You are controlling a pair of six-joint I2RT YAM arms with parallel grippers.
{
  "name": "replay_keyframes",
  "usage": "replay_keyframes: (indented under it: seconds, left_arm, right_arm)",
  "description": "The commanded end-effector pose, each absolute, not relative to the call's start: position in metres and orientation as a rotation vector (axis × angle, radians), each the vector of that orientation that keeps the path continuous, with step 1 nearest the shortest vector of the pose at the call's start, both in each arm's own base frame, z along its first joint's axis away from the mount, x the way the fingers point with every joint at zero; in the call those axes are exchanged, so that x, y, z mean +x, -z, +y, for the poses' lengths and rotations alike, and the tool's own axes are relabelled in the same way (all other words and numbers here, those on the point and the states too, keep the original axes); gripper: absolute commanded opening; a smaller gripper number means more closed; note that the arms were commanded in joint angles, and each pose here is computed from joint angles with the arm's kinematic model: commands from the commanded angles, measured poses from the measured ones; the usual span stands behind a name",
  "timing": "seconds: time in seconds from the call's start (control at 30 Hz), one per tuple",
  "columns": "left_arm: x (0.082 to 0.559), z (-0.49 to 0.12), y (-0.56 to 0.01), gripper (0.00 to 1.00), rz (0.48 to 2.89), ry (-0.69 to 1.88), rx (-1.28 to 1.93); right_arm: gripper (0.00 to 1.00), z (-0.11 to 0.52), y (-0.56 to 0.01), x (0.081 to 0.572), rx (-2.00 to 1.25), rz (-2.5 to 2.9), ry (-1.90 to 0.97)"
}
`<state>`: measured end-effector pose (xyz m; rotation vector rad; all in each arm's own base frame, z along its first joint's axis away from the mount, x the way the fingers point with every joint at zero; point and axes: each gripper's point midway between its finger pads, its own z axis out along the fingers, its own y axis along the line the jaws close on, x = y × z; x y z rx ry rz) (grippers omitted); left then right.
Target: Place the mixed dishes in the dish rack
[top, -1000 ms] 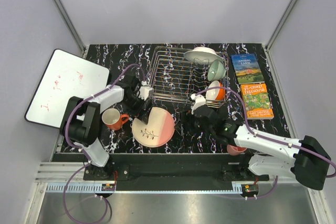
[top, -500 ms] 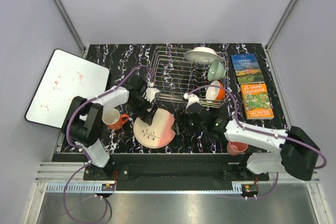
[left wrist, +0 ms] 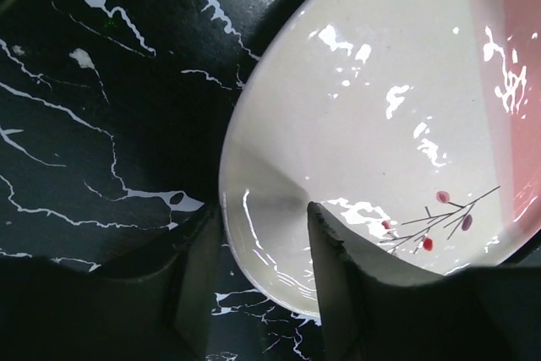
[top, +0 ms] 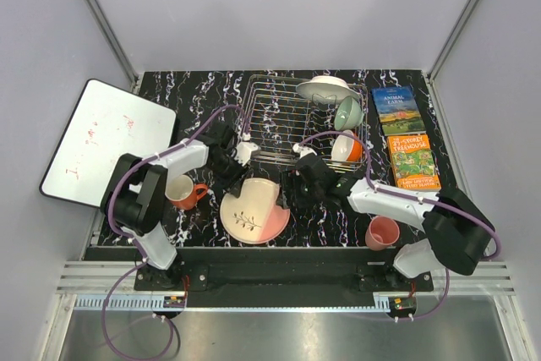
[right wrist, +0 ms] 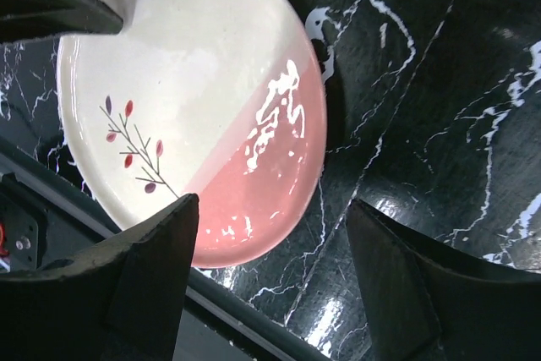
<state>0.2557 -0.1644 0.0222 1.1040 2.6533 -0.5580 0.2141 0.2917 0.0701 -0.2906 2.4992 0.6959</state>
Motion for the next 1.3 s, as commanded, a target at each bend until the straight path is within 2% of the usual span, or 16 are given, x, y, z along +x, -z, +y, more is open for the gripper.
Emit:
replay_keyframes:
  seconds: [0.0, 0.07, 0.13, 0.27, 0.47, 0.6, 0.63, 0.83, 1.27]
  left_arm:
    - [0.23, -0.163, -0.014, 0.37, 2.709, 0.637, 1.176]
    - [0.231, -0.163, -0.014, 0.3, 2.715, 0.634, 1.185]
    - [0.231, -0.163, -0.015, 0.14, 2.711, 0.64, 1.199]
    - [0.231, -0.162, -0.014, 0.0, 2.724, 0.636, 1.207]
    - [0.234, -0.163, -0.023, 0.0, 2.704, 0.635, 1.215]
    - [0.243, -0.172, -0.055, 0.0, 2.63, 0.661, 1.198]
    - [0.248, -0.177, -0.07, 0.0, 2.581, 0.671, 1.194]
    - [0.248, -0.186, -0.104, 0.0, 2.527, 0.738, 1.208]
    - [0.24, -0.186, -0.106, 0.0, 2.46, 0.744, 1.306]
  right_arm:
    - [0.78, 0.302, -0.076, 0.213, -0.31, 2.499, -0.776]
    - [0.77, 0.301, -0.075, 0.214, -0.307, 2.503, -0.783]
    - [0.77, 0.301, -0.076, 0.216, -0.301, 2.498, -0.794]
    - [0.76, 0.298, -0.077, 0.215, -0.292, 2.493, -0.808]
    - [0.77, 0.295, -0.085, 0.212, -0.304, 2.458, -0.863]
    - [0.81, 0.292, -0.093, 0.215, -0.291, 2.418, -0.909]
    - [0.86, 0.292, -0.093, 0.214, -0.294, 2.415, -0.914]
    - [0.89, 0.3, -0.098, 0.216, -0.344, 2.39, -0.95]
    - [0.89, 0.321, -0.091, 0.243, -0.432, 2.343, -1.008]
